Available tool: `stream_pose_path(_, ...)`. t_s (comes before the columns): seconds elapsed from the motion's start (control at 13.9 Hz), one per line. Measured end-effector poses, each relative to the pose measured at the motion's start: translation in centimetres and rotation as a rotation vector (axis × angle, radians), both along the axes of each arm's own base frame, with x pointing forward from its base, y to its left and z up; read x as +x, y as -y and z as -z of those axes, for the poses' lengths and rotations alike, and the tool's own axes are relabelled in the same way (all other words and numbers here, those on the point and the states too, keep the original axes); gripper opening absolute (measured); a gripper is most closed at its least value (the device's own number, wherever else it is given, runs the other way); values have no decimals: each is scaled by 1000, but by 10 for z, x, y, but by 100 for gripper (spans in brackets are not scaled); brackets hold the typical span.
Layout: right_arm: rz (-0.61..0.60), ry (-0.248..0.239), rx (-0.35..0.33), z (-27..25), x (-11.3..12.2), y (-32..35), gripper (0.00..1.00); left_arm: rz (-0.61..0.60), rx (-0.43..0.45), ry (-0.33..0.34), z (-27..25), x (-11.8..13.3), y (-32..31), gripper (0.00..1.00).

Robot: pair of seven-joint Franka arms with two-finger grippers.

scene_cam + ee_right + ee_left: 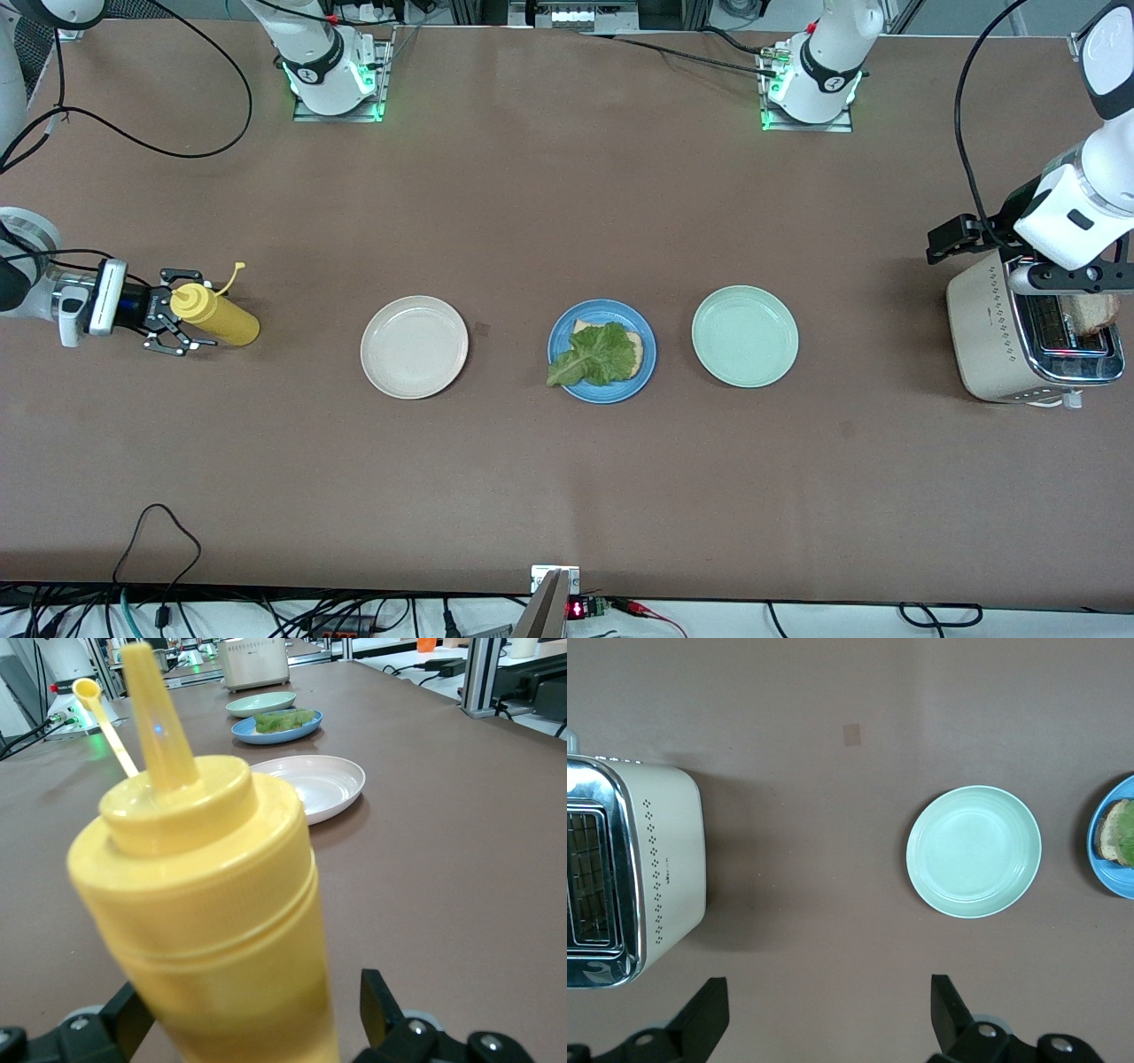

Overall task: Make sandwich in blue plate with both arms
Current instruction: 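Lift the yellow bottle off the table with the right gripper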

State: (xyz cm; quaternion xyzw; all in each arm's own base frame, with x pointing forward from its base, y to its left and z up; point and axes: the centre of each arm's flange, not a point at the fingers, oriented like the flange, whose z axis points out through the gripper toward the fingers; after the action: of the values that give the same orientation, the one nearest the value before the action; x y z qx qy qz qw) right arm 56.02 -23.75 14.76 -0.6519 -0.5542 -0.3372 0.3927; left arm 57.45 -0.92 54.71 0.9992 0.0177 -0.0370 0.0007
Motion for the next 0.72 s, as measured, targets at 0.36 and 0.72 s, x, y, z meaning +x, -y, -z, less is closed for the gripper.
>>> stream_pose_path(0.36, -16, -1, -7, 0, 2, -5, 69, 0, 0, 0, 0, 0, 0, 100)
stream_pose_path(0.72, -70, 8, -41, -7, 12, -21, 56, -1, 0, 0, 0, 0, 0, 100)
